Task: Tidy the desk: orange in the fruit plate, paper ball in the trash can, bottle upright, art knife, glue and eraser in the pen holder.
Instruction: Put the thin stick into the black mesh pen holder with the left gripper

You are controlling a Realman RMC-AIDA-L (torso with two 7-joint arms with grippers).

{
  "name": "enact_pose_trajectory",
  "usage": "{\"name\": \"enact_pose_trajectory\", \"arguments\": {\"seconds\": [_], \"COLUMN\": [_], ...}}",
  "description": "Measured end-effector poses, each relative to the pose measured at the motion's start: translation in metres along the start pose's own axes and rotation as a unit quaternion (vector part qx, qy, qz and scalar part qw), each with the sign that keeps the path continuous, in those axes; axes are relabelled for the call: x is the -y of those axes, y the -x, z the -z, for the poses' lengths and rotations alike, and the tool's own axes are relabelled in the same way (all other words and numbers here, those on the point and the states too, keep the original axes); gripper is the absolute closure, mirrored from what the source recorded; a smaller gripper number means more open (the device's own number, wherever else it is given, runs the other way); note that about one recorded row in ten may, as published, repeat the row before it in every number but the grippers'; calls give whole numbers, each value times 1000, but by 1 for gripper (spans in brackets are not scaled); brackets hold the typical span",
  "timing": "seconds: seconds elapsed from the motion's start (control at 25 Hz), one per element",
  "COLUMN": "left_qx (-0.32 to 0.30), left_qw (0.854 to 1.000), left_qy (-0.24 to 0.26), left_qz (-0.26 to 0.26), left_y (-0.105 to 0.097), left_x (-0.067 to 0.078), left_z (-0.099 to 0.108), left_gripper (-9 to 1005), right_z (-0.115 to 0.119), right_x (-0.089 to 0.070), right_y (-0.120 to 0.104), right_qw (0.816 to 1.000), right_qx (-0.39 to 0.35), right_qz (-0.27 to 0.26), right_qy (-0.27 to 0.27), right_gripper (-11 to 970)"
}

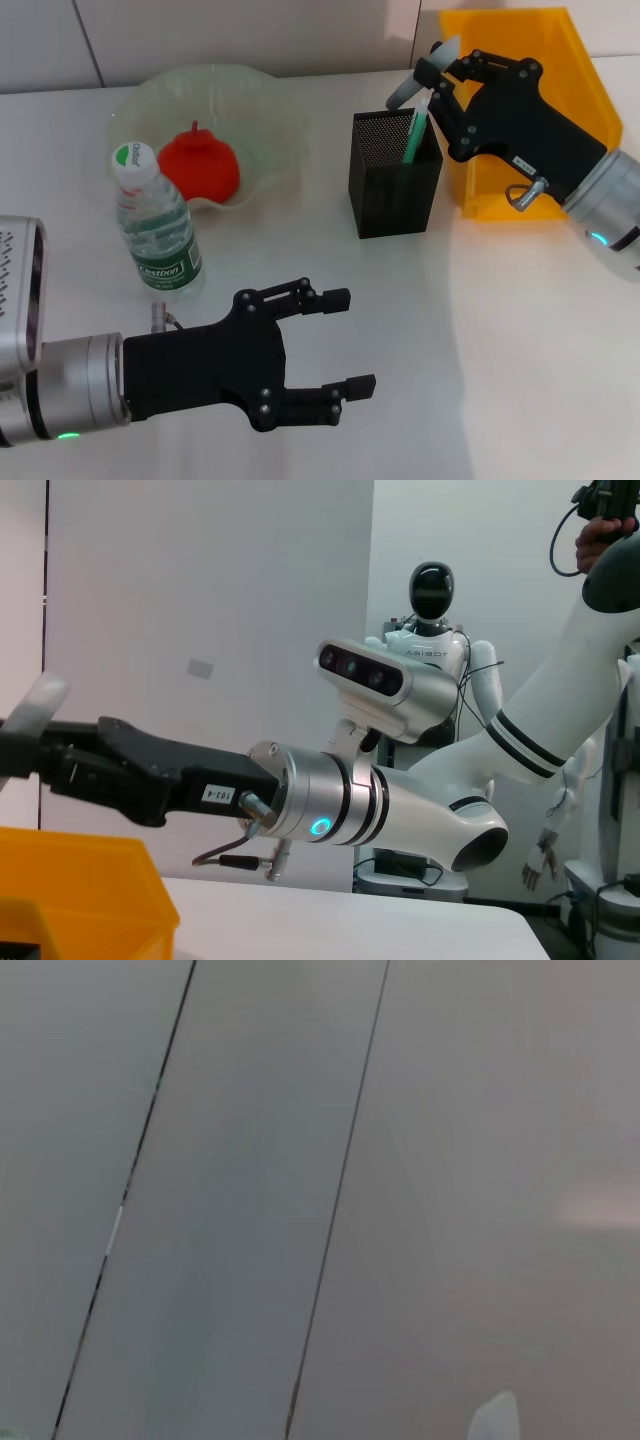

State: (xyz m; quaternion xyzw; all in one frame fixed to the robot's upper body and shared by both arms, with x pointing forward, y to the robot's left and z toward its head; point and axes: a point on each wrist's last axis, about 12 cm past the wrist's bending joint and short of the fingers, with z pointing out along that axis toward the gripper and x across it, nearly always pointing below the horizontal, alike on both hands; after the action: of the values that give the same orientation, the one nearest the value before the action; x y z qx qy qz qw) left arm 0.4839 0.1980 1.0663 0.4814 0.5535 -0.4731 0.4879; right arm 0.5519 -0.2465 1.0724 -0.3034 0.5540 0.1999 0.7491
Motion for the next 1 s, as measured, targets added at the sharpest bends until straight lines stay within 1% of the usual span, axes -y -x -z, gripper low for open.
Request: {"name": "enact_pose_trajectory", "arguments": {"seconds": [0.2,0.56,0.8,1.0], "left_qx": [-1,-2,1,3], "left_qw": [1000,1000,1000,1000], "left_qy": [1,1,5,9], "left_qz": [-1,-2,-4,-4], "left_y": [0,0,1,2], "left_x": [0,-1,-2,-3], "left_z": [0,0,2,3], "left_gripper": [182,182,182,182], "right_z": [-8,-19,-13,5], "right_x": [0,-4,-10,-16], "right_y": [-8,-24,-26,-19], "right_qw": [999,994,994,998], "right_qx": [-35,-102,-101,-53], "right_qz": [-8,-21,-30,-41], "right_qy": [-7,-14,-9,-11], "right_gripper": [820,794,777,763]}}
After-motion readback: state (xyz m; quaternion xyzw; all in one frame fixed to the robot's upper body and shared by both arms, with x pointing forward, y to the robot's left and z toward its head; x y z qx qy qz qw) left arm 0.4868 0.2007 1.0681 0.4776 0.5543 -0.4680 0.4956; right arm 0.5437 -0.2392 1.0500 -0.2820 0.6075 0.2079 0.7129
